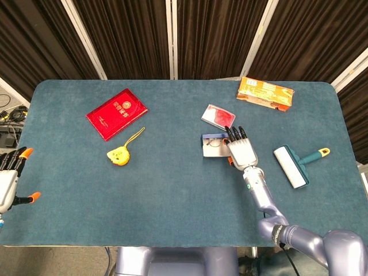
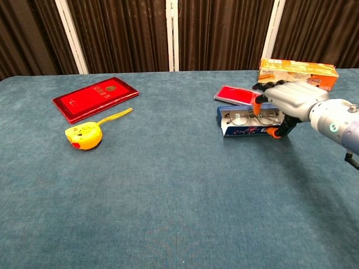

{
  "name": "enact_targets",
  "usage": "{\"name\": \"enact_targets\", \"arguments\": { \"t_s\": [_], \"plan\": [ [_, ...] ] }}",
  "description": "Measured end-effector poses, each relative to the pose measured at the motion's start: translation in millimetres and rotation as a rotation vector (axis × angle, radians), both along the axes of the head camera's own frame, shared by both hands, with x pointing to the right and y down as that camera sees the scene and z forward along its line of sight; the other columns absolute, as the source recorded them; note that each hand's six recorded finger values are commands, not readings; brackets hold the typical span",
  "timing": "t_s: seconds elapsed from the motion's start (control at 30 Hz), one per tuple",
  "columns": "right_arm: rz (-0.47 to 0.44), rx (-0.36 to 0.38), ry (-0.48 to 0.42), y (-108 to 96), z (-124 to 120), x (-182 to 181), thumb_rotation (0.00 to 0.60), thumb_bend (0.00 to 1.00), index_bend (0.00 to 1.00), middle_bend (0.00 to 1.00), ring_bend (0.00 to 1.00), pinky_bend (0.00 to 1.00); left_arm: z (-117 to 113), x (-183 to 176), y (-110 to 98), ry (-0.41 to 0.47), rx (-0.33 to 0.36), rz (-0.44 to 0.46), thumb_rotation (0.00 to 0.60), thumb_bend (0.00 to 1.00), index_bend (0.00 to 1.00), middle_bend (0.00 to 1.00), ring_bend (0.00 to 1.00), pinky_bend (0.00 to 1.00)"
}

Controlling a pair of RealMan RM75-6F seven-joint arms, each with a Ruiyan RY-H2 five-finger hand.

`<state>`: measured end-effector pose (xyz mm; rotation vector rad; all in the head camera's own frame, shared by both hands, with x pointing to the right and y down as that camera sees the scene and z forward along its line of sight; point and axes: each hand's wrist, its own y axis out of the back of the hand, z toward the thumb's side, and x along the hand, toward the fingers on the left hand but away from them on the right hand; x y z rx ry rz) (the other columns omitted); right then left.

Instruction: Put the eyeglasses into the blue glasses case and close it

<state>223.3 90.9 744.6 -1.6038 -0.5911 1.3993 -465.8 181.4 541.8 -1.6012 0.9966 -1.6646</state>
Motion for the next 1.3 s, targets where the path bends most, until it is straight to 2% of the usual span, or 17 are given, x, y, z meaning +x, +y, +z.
{"name": "enact_targets", "arguments": {
  "t_s": [0.1,0.2,0.37,0.47,0.73,0.93,1.13,1.3],
  "plan": [
    [-0.014,-0.010,0.009,4.5,3.6,-1.6,0.600,0.31,0.40,0.00,0.00,0.00,0.3,-0.7,-0.3,0.000,-0.001,-0.002,0.600,0.00,0.00,0.00,0.00,0.00],
    [-0.020,-0.014,0.011,6.8,5.5,-2.1,0.600,0.34,0.46,0.00,0.00,0.00,0.8,-0.8,-0.4,-0.001,-0.003,-0.001,0.600,0.00,0.00,0.00,0.00,0.00],
    [-0.021,-0.010,0.000,9.0,5.5,-2.2,0.600,0.43,0.54,0.00,0.00,0.00,0.9,-1.1,-0.8,0.000,-0.003,-0.002,0.600,0.00,0.00,0.00,0.00,0.00],
    [-0.022,-0.009,-0.010,10.9,4.9,-0.2,0.600,0.50,0.63,0.00,0.00,0.00,0.6,-0.6,-0.6,0.002,-0.003,0.000,0.600,0.00,0.00,0.00,0.00,0.00],
    [-0.066,0.000,-0.029,17.5,-5.4,0.3,0.600,0.53,0.70,0.00,0.00,0.00,-0.2,0.7,0.0,0.007,-0.003,0.003,0.600,0.00,0.00,0.00,0.00,0.00],
    [-0.162,0.030,-0.062,29.4,-32.6,0.7,0.600,0.53,0.70,0.00,0.00,0.00,-2.2,1.9,0.5,0.013,0.001,0.006,0.600,0.00,0.00,0.00,0.00,0.00],
    [-0.300,0.037,-0.079,56.5,-66.0,7.5,0.600,0.53,0.70,0.00,0.00,0.00,-3.5,4.0,2.1,0.018,0.002,0.011,0.600,0.00,0.00,0.00,0.00,0.00],
    [-0.415,0.046,-0.059,80.9,-85.6,13.8,0.600,0.53,0.70,0.00,0.00,0.00,-2.6,5.6,2.8,0.018,-0.001,0.015,0.600,0.00,0.00,0.00,0.00,0.00]
  ]
}}
